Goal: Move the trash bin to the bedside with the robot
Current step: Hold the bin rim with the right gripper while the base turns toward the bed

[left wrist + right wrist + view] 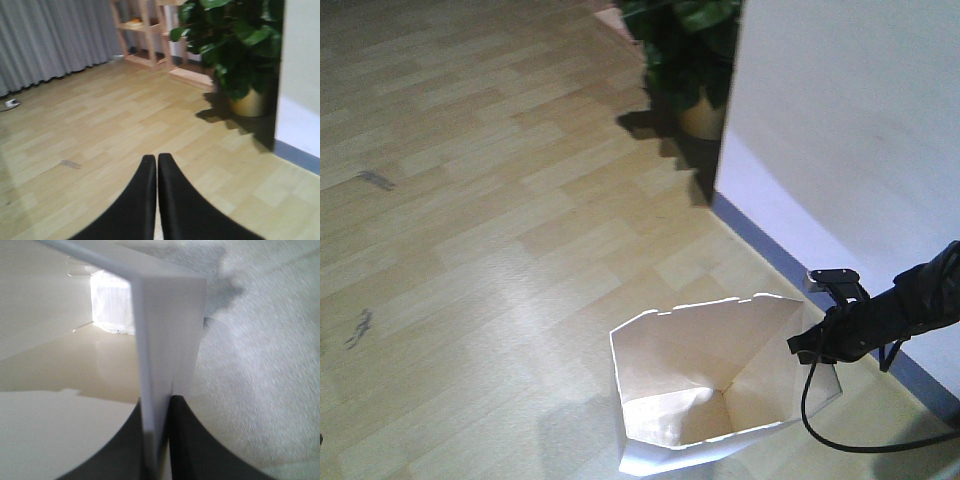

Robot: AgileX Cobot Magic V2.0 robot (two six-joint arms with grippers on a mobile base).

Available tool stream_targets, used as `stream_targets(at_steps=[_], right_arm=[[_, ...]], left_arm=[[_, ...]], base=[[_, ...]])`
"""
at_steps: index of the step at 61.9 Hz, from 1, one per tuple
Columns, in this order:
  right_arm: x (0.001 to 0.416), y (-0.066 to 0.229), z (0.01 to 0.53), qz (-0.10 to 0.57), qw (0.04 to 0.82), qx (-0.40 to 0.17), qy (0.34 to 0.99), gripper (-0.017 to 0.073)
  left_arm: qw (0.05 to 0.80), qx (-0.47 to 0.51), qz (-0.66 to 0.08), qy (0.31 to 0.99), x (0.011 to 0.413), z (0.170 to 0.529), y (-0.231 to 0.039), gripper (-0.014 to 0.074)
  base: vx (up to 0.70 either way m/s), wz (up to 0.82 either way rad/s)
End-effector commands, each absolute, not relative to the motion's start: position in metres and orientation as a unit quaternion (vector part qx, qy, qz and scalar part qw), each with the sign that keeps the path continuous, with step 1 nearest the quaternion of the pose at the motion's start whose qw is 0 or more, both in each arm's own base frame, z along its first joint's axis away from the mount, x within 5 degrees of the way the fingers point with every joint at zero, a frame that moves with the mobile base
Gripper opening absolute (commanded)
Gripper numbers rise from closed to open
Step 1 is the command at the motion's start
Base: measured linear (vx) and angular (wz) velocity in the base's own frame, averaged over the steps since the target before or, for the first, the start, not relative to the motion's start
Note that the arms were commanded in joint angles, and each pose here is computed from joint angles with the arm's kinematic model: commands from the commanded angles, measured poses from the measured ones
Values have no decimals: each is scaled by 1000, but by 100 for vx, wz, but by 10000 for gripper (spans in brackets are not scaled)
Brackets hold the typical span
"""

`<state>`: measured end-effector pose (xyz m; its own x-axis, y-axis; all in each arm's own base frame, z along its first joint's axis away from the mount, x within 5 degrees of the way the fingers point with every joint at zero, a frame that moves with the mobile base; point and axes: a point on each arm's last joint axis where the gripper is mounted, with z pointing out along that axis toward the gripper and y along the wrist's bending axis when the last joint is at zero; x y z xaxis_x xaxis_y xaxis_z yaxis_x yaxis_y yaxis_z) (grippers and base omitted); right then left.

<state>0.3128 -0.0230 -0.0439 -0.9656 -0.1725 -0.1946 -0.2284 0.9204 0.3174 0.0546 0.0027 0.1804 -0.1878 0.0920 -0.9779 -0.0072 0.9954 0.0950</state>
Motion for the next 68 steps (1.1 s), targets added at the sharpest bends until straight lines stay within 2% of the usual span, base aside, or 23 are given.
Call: stream_targets(at_steps=[1,35,68], right_arm=[[325,-12,-12,249,120,-103,956,-7],[325,-12,-12,249,120,-103,956,-7],[325,-12,-12,249,120,-103,956,-7]], left_arm=[[658,29,31,752,56,178,1,-6],[658,29,31,752,56,178,1,-6],[658,29,31,752,56,178,1,-6]], base=[[12,66],[16,54],[27,20]])
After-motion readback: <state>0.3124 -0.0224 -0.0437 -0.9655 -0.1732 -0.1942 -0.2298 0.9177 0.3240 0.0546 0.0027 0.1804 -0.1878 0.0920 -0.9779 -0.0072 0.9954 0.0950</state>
